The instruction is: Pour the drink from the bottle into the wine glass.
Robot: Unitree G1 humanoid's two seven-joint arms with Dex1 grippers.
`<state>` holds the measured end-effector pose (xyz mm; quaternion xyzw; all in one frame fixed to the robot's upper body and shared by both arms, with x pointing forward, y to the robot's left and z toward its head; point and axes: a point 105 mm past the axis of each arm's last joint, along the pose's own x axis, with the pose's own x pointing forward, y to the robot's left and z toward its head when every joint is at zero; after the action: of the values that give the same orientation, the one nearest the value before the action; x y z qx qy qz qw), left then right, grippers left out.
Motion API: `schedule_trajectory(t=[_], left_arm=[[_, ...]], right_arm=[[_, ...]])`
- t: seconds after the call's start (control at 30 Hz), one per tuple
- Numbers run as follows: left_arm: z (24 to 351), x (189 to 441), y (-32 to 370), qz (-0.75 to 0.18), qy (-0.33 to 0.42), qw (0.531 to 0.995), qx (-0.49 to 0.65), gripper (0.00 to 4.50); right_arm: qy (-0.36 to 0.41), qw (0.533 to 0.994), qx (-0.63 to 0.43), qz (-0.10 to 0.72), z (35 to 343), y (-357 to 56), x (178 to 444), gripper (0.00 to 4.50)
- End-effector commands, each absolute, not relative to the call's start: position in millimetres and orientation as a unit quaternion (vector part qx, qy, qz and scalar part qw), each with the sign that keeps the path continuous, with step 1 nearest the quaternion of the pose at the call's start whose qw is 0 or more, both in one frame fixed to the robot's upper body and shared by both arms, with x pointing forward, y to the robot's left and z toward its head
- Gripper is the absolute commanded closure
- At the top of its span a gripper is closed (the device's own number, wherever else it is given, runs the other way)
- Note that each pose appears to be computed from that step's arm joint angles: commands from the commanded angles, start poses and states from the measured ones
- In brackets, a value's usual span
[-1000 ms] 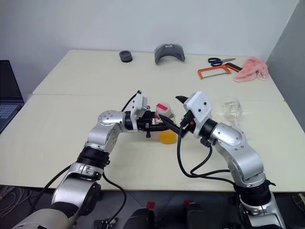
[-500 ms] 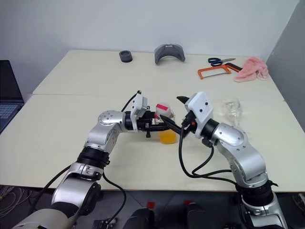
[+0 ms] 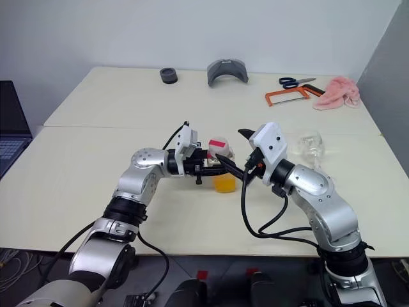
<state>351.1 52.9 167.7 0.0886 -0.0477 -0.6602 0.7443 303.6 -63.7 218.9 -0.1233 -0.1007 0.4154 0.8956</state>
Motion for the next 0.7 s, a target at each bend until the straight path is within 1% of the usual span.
schedule_trajectory(t=[0.03,0.7], left_arm=[[182.3,348.7,51.9,-0.665,-0.079,0.736,0.099,2.82],[181.6,347.3,50.9,-0.667,-0.078,0.734,0.099,2.82]], right_arm=[[-0.126,0.902,-0.130,0.392,232.7,-75.1,304.2,0.19],[-0.121,0.904,-0.131,0.390,231.1,-79.2,303.2,0.19]])
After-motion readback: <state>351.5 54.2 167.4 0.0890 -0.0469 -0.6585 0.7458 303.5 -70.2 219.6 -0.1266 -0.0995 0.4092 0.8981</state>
